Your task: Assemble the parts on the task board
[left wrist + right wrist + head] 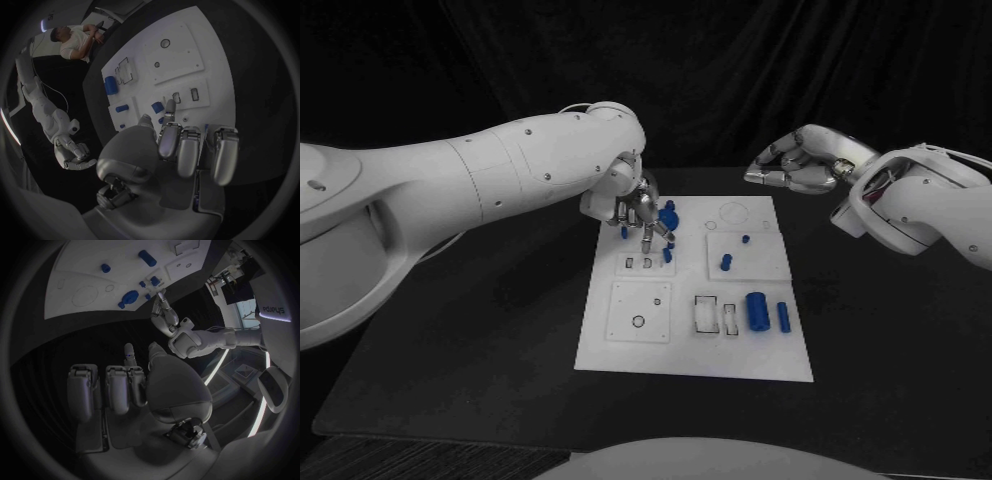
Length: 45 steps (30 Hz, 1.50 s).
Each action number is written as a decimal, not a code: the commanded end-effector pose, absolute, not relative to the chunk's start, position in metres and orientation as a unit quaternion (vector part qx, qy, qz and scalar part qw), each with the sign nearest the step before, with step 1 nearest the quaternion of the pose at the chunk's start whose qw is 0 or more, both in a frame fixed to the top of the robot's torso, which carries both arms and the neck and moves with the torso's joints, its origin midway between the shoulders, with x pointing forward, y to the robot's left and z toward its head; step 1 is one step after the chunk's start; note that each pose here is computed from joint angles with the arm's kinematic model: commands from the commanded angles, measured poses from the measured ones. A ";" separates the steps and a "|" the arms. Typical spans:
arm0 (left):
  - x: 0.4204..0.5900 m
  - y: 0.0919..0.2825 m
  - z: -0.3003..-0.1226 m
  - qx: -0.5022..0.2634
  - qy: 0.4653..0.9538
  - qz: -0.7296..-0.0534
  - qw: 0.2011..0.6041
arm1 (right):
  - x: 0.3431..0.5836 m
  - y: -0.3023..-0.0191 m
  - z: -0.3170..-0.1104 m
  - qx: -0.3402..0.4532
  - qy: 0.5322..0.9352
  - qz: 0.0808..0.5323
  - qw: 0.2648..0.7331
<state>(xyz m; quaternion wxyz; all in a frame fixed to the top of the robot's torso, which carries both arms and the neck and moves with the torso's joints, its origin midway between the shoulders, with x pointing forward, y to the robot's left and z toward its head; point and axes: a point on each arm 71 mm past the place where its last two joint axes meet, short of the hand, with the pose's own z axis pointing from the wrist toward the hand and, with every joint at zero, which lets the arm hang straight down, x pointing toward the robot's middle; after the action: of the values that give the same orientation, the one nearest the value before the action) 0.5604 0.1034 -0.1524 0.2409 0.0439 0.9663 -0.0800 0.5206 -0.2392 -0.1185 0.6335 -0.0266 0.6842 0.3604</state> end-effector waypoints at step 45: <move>0.559 0.088 -0.171 0.018 0.964 -0.106 0.245 | 0.521 -0.239 -0.130 -0.019 0.716 0.347 0.605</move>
<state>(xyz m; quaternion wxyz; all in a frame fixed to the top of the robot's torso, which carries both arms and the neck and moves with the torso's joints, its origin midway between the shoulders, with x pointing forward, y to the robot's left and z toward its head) 0.5601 0.0910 -0.1695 0.2507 0.0161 0.9628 -0.0993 0.5209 -0.2385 -0.1272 0.6115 -0.0245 0.7072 0.3539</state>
